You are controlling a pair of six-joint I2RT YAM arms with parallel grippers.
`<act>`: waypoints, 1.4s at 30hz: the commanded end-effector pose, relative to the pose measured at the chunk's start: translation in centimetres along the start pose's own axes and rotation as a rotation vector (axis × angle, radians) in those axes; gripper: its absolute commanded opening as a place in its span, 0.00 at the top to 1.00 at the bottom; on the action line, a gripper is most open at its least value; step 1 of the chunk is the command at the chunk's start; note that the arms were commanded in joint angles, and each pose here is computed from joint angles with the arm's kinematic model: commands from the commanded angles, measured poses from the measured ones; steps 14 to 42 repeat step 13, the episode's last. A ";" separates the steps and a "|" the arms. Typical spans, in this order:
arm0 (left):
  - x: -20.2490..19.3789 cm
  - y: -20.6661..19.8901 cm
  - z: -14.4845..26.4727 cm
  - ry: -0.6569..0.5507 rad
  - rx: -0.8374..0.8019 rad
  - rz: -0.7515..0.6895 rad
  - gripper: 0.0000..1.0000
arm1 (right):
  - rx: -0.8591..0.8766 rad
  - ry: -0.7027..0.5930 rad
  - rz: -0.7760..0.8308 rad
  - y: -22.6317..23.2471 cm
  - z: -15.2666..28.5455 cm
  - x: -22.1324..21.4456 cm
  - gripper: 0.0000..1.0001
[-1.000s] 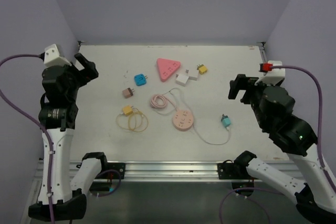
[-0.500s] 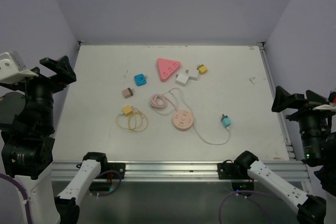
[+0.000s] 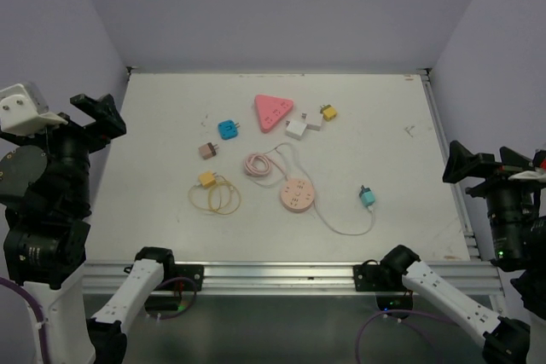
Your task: Pull the plug off the socket
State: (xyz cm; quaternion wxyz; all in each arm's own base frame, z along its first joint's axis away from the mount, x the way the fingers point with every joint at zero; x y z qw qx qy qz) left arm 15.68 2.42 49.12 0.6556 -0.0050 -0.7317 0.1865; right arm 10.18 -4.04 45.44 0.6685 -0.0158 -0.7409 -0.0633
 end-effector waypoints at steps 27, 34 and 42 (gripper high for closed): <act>-0.7 0.3 -0.5 0.012 0.016 -0.038 0.00 | 0.027 0.000 0.044 1.6 -1.4 -0.6 0.01; -0.7 0.3 -0.5 0.012 0.016 -0.038 0.00 | 0.027 0.000 0.044 1.6 -1.4 -0.6 0.01; -0.7 0.3 -0.5 0.012 0.016 -0.038 0.00 | 0.027 0.000 0.044 1.6 -1.4 -0.6 0.01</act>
Point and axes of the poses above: each gripper's point midway between its finger pads, its own z axis back along the fingers, its own y axis along the line the jaws close on, x = y × z, the point moved 4 cm from there along z, back along the fingers, and after that the axes turned 1 degree about z, right-handed, at the moved point
